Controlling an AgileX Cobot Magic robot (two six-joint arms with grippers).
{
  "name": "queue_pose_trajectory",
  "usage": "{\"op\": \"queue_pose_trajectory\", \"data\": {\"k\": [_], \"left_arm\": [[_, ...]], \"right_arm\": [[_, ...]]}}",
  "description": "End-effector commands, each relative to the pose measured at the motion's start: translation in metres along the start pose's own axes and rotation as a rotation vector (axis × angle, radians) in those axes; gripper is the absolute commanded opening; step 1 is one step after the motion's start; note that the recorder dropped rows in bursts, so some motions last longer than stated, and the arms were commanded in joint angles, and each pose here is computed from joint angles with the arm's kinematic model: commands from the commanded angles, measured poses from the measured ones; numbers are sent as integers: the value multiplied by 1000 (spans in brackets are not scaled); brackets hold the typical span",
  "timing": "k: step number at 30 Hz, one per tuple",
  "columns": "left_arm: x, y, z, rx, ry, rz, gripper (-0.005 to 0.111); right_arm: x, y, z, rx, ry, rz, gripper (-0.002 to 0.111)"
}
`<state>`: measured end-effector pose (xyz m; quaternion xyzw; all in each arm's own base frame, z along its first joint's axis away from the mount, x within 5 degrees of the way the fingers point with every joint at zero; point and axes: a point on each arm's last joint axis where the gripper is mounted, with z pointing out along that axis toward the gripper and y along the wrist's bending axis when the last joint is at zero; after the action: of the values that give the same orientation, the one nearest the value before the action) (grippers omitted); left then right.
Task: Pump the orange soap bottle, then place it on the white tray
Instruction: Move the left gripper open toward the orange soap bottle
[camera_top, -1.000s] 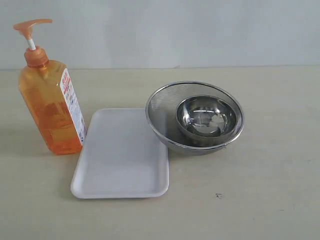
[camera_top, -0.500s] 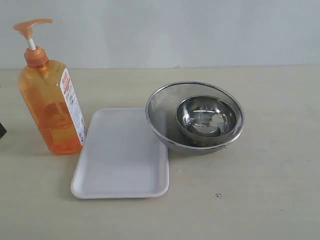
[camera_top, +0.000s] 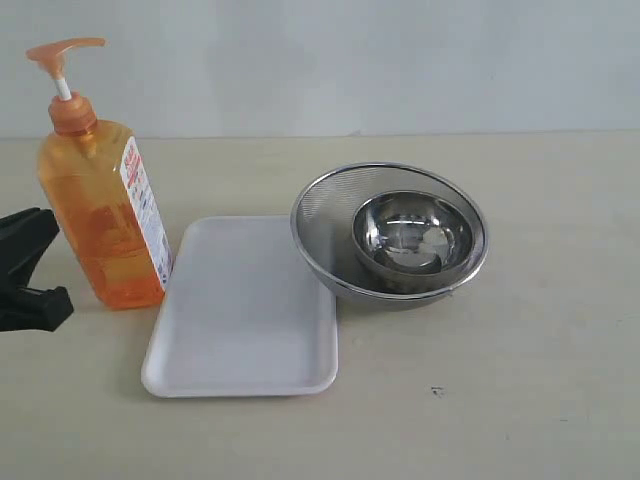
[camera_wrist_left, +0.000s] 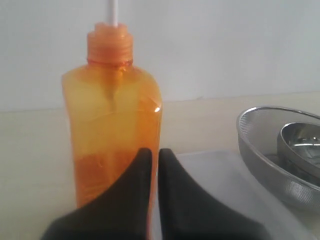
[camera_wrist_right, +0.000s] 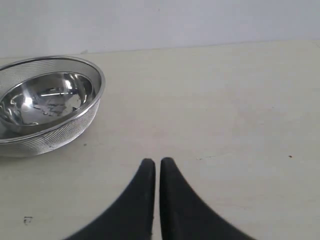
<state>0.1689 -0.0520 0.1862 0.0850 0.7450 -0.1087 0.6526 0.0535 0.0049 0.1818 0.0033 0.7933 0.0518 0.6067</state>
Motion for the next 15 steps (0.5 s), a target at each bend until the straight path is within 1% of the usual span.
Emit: {"op": "queue_pose_trajectory", "data": {"k": [1,5,12,15], "left_arm": [[4,-3,10,20,-4,-17,5],[9,-3,15,19,1,-20,5],[5,-3,30,19,1,-23,5],[8,-3,33,18,16,-23,5]], "right_arm": [[-2,0,0,3,-18,8,0],[-2,0,0,3,-18,8,0],[-2,0,0,3,-18,8,0],[-2,0,0,3,-18,8,0]]}}
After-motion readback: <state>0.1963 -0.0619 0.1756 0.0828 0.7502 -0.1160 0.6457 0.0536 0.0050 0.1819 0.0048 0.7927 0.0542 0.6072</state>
